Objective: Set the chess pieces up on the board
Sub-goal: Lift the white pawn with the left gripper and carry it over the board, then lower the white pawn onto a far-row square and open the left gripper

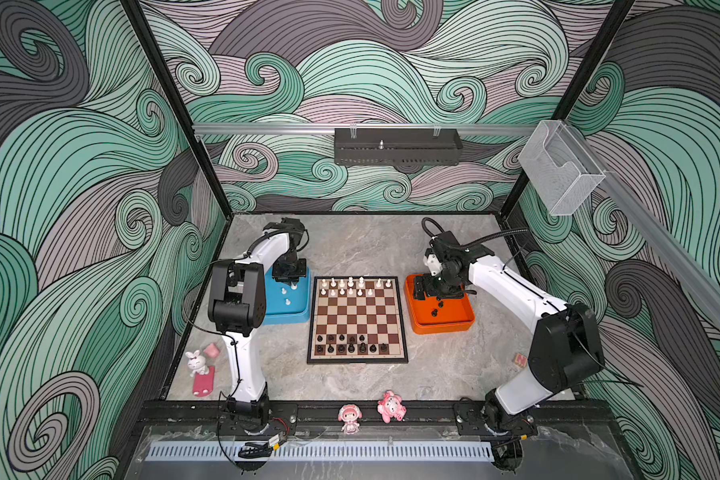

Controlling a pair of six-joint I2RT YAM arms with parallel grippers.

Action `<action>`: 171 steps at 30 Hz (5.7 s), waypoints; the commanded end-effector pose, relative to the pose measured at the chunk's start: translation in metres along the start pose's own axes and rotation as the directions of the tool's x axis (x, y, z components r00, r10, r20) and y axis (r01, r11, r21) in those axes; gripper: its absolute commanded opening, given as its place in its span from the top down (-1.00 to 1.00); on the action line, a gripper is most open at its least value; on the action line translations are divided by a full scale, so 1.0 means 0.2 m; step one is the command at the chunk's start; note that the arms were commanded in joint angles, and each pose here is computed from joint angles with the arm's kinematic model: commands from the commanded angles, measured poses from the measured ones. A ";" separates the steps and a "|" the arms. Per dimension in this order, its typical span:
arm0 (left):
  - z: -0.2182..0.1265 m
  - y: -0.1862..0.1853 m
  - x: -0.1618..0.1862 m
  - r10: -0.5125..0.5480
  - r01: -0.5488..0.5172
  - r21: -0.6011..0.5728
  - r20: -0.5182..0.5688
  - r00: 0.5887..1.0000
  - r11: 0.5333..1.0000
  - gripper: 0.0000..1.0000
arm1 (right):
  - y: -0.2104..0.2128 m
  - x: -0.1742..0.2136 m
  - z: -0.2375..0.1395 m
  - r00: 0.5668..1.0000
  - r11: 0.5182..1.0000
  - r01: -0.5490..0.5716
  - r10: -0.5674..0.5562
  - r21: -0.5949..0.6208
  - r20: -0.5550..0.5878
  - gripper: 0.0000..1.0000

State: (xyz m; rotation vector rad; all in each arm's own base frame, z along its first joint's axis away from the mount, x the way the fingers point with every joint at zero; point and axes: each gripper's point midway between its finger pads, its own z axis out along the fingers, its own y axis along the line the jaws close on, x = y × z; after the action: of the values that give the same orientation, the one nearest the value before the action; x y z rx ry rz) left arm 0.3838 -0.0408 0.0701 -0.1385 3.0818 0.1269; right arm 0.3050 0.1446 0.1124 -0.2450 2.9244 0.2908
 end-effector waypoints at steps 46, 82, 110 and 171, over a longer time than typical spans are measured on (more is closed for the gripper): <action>-0.40 -1.31 0.05 0.647 -0.647 -0.090 0.248 0.721 0.757 0.72 | -0.05 0.06 -0.09 0.999 0.999 -0.032 0.032 -0.003 0.043 -0.83; -0.07 -1.27 0.06 0.581 -0.583 0.001 0.069 0.811 0.813 0.70 | -0.11 0.05 -0.01 0.998 0.998 -0.064 0.064 -0.017 -0.003 -0.84; -0.02 -1.27 0.06 0.581 -0.582 0.000 0.052 0.812 0.813 0.66 | -0.11 0.05 0.00 0.998 0.998 -0.067 0.067 -0.018 -0.008 -0.84; -0.03 -1.29 0.03 0.561 -0.565 0.026 0.081 0.824 0.825 0.63 | -0.12 0.06 0.00 0.997 0.997 -0.074 0.073 -0.021 -0.011 -0.84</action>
State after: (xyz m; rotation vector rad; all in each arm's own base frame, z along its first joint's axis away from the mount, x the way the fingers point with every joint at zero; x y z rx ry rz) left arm 0.3981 -0.2978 0.0562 0.7938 2.9320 0.0862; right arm 0.3019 0.1207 0.1087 -0.1412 2.9300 0.3246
